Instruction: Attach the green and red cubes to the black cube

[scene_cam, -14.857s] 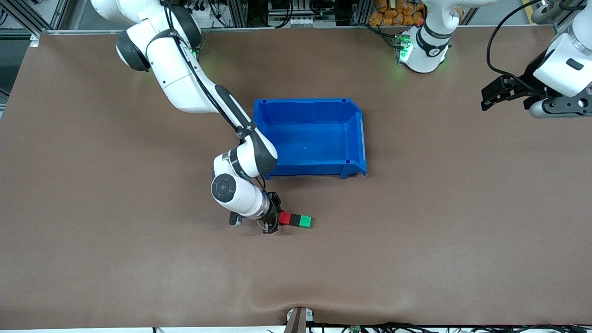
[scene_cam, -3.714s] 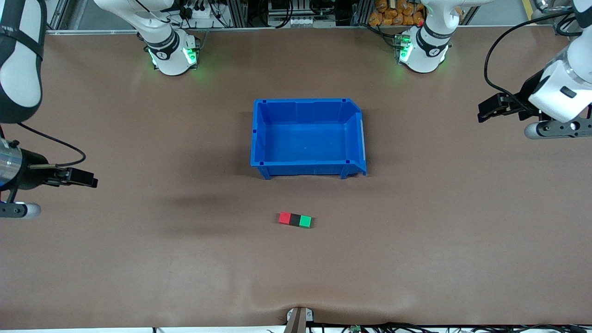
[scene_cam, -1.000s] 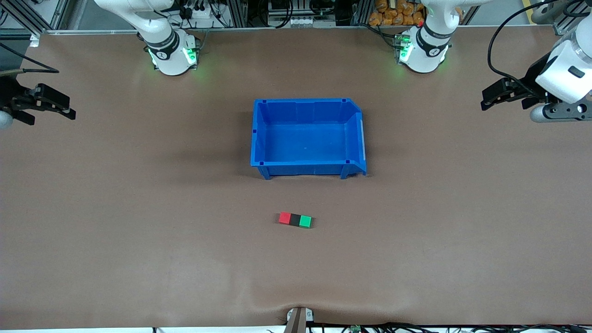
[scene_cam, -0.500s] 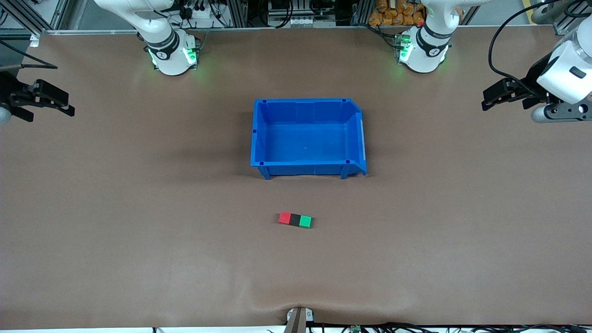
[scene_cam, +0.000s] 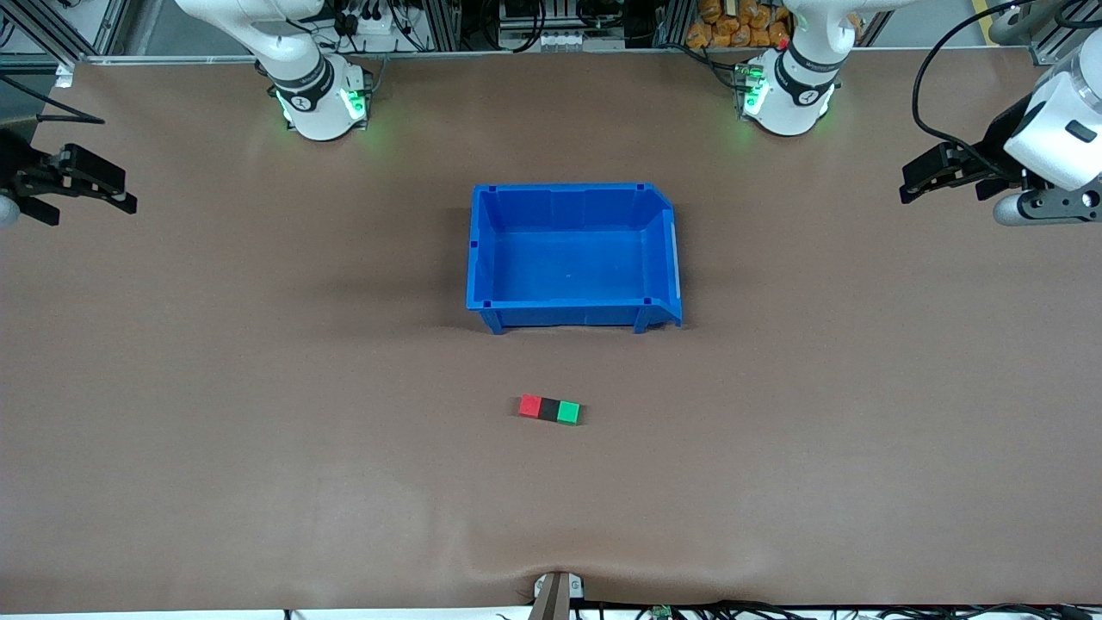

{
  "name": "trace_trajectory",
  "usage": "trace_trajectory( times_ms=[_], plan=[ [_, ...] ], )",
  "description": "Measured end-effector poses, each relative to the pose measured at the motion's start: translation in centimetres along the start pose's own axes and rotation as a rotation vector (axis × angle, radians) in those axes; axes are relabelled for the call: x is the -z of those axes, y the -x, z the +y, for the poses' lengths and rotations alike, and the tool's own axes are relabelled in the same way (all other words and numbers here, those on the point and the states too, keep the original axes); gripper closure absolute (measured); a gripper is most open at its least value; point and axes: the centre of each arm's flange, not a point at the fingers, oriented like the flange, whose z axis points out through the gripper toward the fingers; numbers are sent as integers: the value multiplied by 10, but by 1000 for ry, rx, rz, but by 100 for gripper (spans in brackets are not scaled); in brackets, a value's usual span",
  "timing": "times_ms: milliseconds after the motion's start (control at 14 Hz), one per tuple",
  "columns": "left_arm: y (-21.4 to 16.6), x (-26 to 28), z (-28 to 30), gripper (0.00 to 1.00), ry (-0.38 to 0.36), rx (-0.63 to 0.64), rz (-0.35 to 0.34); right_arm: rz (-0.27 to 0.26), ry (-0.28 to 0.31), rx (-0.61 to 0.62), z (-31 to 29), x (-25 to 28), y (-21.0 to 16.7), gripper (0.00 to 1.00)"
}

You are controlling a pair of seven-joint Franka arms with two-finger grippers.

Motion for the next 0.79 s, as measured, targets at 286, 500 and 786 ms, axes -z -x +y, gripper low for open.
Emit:
trace_trajectory(
  times_ms=[286,500,786],
  plan=[
    [0,4,0,0,1,0,8,9,43,-8,4,1,-1,0],
    [0,4,0,0,1,0,9,5,43,-54,3,-1,-2,0],
    [0,10,0,0,3,0,21,-2,42,-70,2,-5,-2,0]
  ],
)
